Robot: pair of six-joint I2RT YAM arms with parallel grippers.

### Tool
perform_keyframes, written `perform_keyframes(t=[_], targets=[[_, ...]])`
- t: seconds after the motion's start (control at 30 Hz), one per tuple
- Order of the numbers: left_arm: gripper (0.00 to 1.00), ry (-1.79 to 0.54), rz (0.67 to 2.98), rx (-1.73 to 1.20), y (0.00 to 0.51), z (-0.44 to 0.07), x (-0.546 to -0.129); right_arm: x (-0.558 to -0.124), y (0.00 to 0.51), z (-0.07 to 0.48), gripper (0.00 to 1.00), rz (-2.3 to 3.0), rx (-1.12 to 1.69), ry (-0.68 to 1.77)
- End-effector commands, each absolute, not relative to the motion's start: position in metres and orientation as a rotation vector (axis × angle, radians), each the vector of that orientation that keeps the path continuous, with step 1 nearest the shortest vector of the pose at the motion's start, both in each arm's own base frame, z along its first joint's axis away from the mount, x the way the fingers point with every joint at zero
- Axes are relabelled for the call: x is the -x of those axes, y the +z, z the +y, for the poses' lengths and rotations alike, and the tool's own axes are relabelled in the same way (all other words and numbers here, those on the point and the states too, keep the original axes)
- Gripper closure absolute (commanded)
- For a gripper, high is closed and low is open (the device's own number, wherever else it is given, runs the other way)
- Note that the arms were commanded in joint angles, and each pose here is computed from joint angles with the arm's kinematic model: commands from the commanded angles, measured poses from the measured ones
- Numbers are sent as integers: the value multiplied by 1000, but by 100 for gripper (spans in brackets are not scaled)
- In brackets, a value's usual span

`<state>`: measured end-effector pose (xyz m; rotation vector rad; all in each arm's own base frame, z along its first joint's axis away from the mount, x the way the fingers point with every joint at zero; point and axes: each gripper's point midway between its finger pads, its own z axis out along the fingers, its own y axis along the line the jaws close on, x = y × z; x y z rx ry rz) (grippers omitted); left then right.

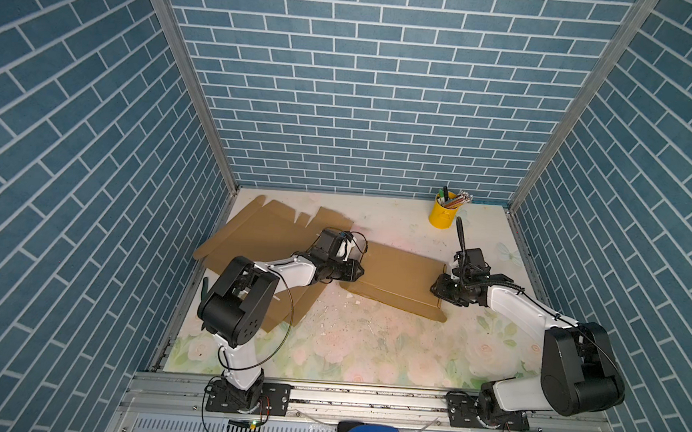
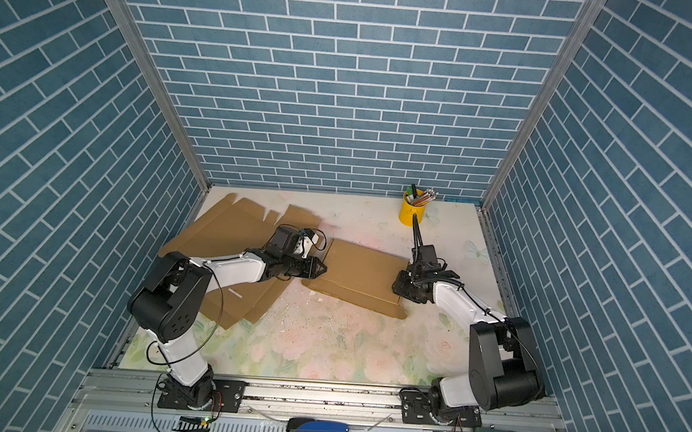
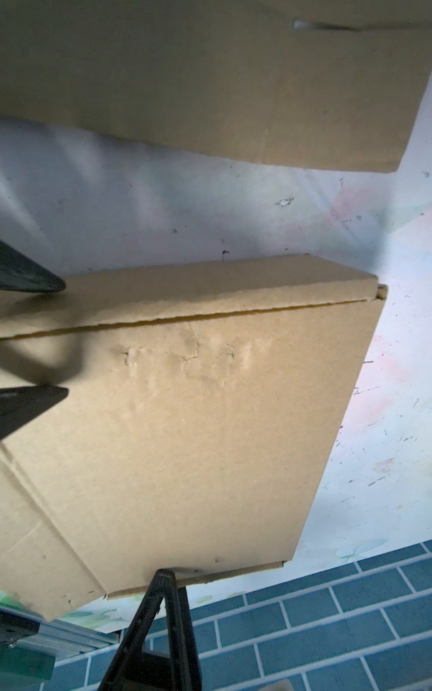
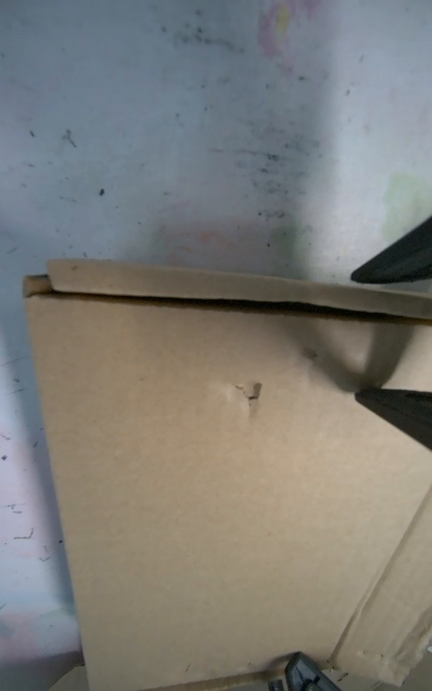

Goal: Fold the paper box

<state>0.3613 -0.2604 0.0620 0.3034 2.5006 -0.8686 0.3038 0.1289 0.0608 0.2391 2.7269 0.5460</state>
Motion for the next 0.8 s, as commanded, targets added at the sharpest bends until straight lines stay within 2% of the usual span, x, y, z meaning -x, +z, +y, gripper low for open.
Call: perform_keyframes(t=[0.0, 0.13, 0.4, 0.6, 0.77], targets=[[49, -886, 2523, -243, 62, -243, -364, -305, 64, 130, 48, 2740, -221, 601], [37, -930, 2483, -249, 76, -247, -380, -307, 78, 122, 38, 2670, -269, 739], [35, -936, 2543, -303, 56, -261, -402, -308, 77, 104, 19, 2535, -475, 1000], [40, -967, 2581, -325, 44, -268, -404, -310, 72, 107, 13, 2524, -492, 1055], [51, -1024, 2611, -319, 34, -270, -401, -308, 65, 110, 13, 2539, -498, 1095]])
